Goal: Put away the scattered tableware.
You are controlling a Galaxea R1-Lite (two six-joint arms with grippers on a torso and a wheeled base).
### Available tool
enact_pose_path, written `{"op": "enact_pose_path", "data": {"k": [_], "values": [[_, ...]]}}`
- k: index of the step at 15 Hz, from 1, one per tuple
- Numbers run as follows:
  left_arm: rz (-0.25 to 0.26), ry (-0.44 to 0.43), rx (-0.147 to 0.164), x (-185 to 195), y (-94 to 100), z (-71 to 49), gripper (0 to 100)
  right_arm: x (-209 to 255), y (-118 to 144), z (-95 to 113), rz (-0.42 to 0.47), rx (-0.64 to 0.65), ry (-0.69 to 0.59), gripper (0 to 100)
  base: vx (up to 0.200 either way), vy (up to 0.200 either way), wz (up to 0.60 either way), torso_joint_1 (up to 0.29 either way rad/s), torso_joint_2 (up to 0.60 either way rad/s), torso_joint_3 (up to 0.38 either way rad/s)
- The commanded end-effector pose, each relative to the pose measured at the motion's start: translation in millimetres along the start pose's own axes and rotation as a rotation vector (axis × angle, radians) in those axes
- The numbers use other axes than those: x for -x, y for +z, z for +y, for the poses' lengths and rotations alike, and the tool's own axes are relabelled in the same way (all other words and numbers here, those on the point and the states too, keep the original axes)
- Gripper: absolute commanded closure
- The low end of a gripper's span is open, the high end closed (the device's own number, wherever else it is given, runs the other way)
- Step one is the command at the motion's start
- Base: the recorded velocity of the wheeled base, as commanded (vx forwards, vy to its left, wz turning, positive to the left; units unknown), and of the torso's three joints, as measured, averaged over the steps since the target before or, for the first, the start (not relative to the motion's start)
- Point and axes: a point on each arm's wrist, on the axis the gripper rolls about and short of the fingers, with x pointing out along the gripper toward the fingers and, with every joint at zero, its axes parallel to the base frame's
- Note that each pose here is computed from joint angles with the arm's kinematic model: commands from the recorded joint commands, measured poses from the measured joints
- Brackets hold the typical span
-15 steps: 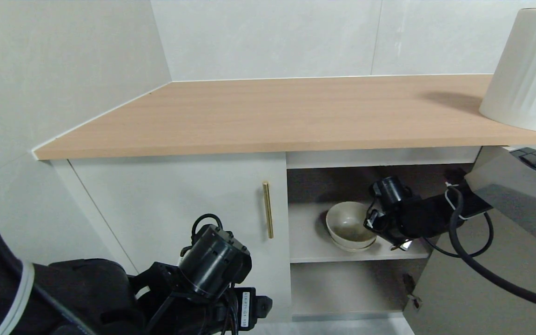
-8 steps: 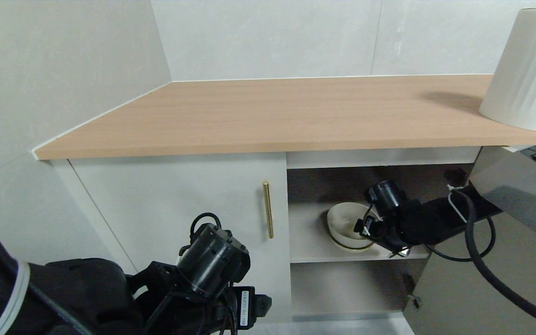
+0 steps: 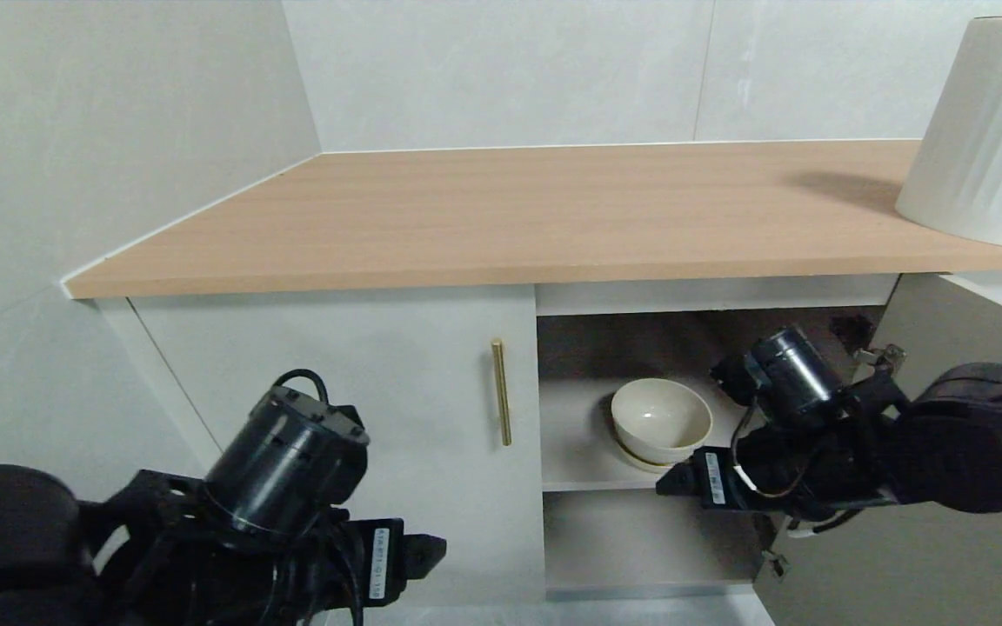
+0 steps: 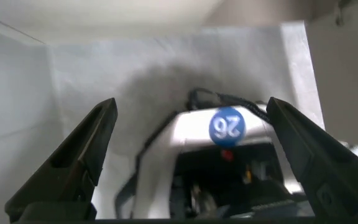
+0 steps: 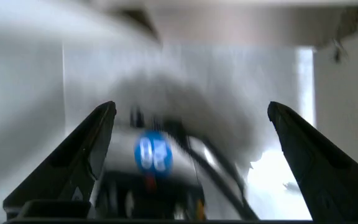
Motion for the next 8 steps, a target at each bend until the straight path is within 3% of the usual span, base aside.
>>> {"op": "enact_pose_path", "data": {"k": [1, 4, 8], "values": [[-0.095, -0.007, 0.009, 30.2, 4.7, 13.1, 0, 80.9, -10.0, 2.1, -0.051, 0.068, 0.083, 0, 0.000, 0.000, 0.00, 0.000, 0.00, 0.000], [-0.143, -0.019, -0.019, 45.0, 6.2, 19.6, 0, 124.7, -26.1, -3.9, -0.016, 0.107, 0.101, 0, 0.000, 0.000, 0.00, 0.000, 0.00, 0.000], [-0.136, -0.015, -0.021, 43.5, 5.5, 19.6, 0, 124.7, -29.1, -7.2, 0.005, 0.096, 0.090, 0, 0.000, 0.000, 0.00, 0.000, 0.00, 0.000]]}}
